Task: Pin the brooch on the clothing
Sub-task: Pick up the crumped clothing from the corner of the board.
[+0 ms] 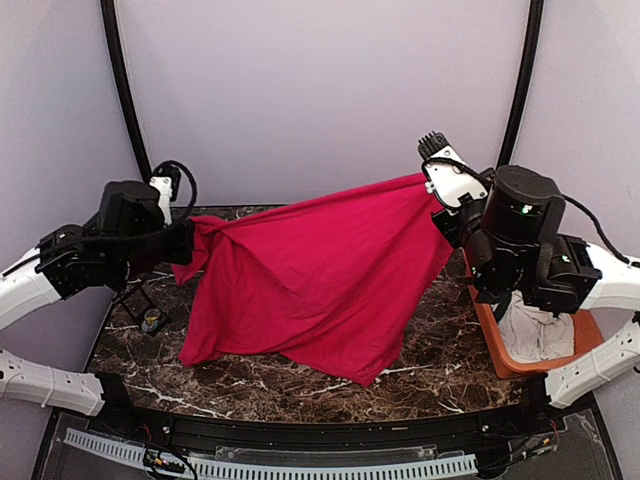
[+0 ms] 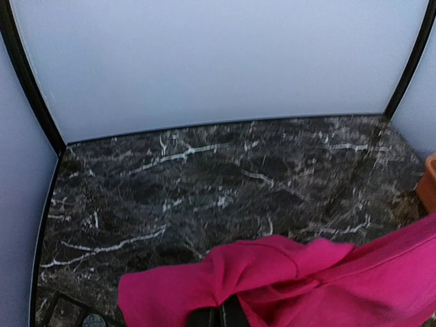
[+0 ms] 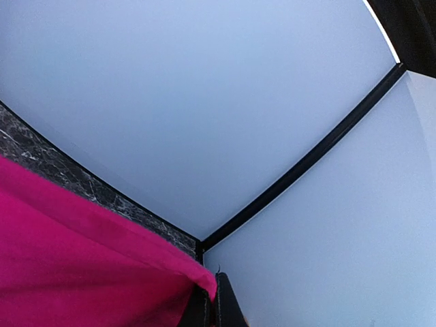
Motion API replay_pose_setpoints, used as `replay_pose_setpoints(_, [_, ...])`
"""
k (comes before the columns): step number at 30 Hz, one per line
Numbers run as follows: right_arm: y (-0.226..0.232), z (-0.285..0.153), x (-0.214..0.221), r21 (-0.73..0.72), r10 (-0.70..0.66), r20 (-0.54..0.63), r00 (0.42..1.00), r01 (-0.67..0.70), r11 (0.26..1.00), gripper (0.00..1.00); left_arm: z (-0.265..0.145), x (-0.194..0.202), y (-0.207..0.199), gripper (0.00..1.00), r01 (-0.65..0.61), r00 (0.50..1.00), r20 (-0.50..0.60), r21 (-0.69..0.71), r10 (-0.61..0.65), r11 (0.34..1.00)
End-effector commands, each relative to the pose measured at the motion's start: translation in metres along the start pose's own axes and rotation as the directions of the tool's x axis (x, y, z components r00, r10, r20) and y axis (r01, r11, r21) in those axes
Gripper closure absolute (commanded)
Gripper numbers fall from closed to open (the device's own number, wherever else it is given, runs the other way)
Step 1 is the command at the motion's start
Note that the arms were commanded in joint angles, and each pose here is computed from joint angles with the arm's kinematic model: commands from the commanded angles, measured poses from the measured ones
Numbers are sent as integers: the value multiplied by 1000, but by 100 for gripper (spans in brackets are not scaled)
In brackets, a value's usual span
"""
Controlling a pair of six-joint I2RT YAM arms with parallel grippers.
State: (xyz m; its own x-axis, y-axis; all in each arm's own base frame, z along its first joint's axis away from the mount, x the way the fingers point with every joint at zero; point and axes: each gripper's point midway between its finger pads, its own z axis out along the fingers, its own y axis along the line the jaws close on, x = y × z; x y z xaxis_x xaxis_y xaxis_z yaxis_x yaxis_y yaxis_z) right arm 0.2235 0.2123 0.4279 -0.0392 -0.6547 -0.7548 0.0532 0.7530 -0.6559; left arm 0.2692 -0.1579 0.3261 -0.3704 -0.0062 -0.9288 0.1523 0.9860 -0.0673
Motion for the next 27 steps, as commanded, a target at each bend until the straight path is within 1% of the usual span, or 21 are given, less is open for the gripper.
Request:
replay_pose_setpoints(1, [-9, 6, 39, 107, 17, -96, 995, -7, 994, 100, 16, 82, 7, 99, -20, 979, -202, -26, 15, 999])
replay_pose_setpoints(4, [14, 12, 57, 115, -98, -131, 987, 113, 987, 100, 20, 110, 6, 99, -28, 964, -263, -9, 25, 1000])
replay_pose_setpoints(6, [28, 15, 63, 109, -141, -130, 981, 156, 982, 100, 22, 125, 6, 99, -34, 957, -287, 2, 33, 999])
replay_pose_setpoints(7, [33, 17, 63, 111, -131, -123, 984, 145, 983, 100, 24, 130, 4, 99, -32, 956, -290, 15, 35, 999])
replay_pose_setpoints(8, [37, 19, 65, 110, -155, -127, 980, 169, 980, 100, 25, 136, 3, 99, -32, 953, -300, 29, 40, 999])
replay_pose_setpoints(11, [44, 25, 64, 107, -172, -128, 977, 186, 977, 100, 27, 133, -10, 99, -24, 960, -277, 96, 50, 995])
replay_pose_setpoints(12, [44, 26, 63, 108, -170, -126, 977, 184, 977, 100, 26, 134, -18, 99, -30, 958, -278, 141, 69, 990])
replay_pose_setpoints(14, [43, 30, 61, 109, -172, -127, 977, 186, 976, 100, 25, 131, -27, 96, -31, 962, -262, 197, 83, 980])
replay_pose_setpoints(17, [41, 34, 62, 113, -188, -139, 972, 204, 972, 100, 28, 137, -24, 93, -59, 957, -269, 184, 108, 981])
replay_pose_setpoints(20, [40, 38, 67, 117, -200, -150, 968, 218, 969, 100, 38, 158, -6, 86, -129, 927, -345, 72, 146, 989])
replay_pose_setpoints(22, [44, 40, 70, 113, -221, -157, 962, 240, 964, 100, 42, 181, 7, 80, -193, 881, -439, 8, 177, 981])
replay_pose_setpoints(24, [51, 42, 73, 105, -250, -161, 955, 268, 958, 100, 46, 195, 9, 74, -210, 855, -487, -13, 178, 978])
replay_pose_setpoints(27, [63, 45, 78, 91, -290, -165, 943, 308, 947, 100, 51, 204, 0, 58, -182, 855, -490, 26, 171, 983])
